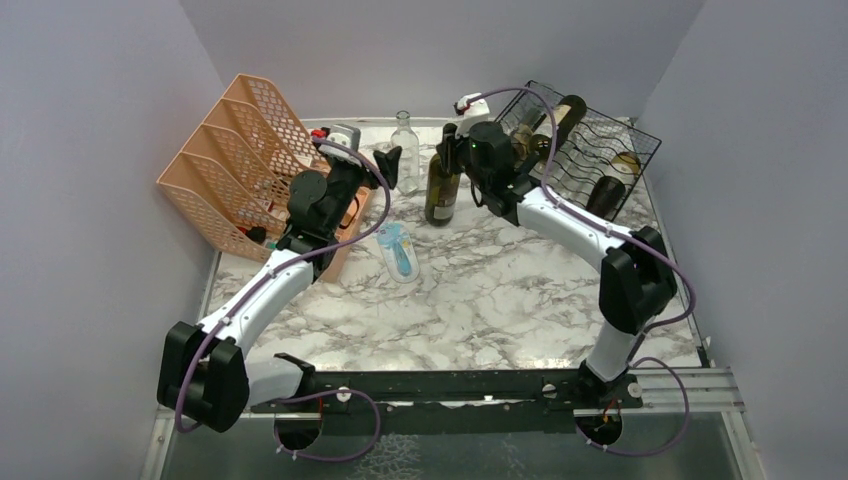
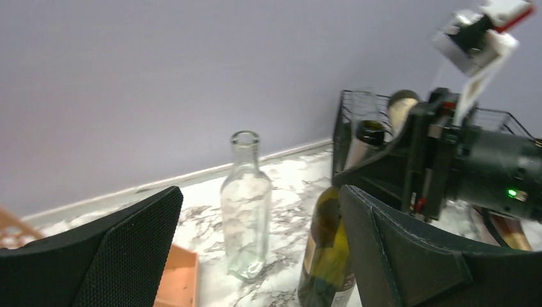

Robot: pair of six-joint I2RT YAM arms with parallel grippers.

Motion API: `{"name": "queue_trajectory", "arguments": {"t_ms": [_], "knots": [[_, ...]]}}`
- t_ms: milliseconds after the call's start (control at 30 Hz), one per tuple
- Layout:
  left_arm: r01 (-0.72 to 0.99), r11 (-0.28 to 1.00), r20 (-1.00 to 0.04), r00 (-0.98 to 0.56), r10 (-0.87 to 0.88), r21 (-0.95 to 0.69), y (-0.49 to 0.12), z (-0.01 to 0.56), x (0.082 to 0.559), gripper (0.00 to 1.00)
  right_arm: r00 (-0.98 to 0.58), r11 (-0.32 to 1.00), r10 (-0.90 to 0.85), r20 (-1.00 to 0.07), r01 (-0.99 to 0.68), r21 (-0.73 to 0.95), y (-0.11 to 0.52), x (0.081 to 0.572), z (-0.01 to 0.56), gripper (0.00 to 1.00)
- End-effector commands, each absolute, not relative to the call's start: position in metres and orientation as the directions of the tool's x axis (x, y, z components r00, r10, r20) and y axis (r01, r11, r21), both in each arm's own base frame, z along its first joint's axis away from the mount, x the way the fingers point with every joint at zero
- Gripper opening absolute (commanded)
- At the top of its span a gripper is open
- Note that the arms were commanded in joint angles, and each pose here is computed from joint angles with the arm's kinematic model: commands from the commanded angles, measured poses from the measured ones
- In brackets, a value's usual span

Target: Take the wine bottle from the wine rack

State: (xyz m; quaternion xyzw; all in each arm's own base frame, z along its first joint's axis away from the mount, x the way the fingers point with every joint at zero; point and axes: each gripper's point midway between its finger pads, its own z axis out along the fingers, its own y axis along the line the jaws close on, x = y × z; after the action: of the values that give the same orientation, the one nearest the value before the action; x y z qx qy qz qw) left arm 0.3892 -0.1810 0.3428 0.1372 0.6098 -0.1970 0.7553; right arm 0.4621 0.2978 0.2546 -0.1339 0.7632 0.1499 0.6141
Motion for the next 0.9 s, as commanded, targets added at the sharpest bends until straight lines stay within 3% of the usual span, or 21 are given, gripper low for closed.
{"name": "queue_trajectory", "arguments": {"t_ms": [0,200,767,867], "knots": [[0.259,0.949,-0.957,0.180,-0.229,-0.179,-0.138,0.346,0.407,0.99,0.007,0.941,0.092,-0.996,-0.326,0.085,0.284,0.499,0.329,0.01],[0.192,0.960,-0.967,0.107,-0.229,-0.206,-0.129,0.336,0.418,0.99,0.025,0.936,0.082,-0.996,-0.346,0.069,0.286,0.514,0.326,0.01],[0.400,0.899,-0.977,0.037,-0.211,-0.179,-0.159,0.327,0.415,0.99,0.010,0.908,0.035,-0.999,-0.418,0.028,0.317,0.538,0.302,0.02],[0.442,0.879,-0.978,0.020,-0.210,-0.179,-0.165,0.324,0.414,0.99,-0.015,0.898,0.020,-1.000,-0.439,0.024,0.321,0.537,0.295,0.13]]}}
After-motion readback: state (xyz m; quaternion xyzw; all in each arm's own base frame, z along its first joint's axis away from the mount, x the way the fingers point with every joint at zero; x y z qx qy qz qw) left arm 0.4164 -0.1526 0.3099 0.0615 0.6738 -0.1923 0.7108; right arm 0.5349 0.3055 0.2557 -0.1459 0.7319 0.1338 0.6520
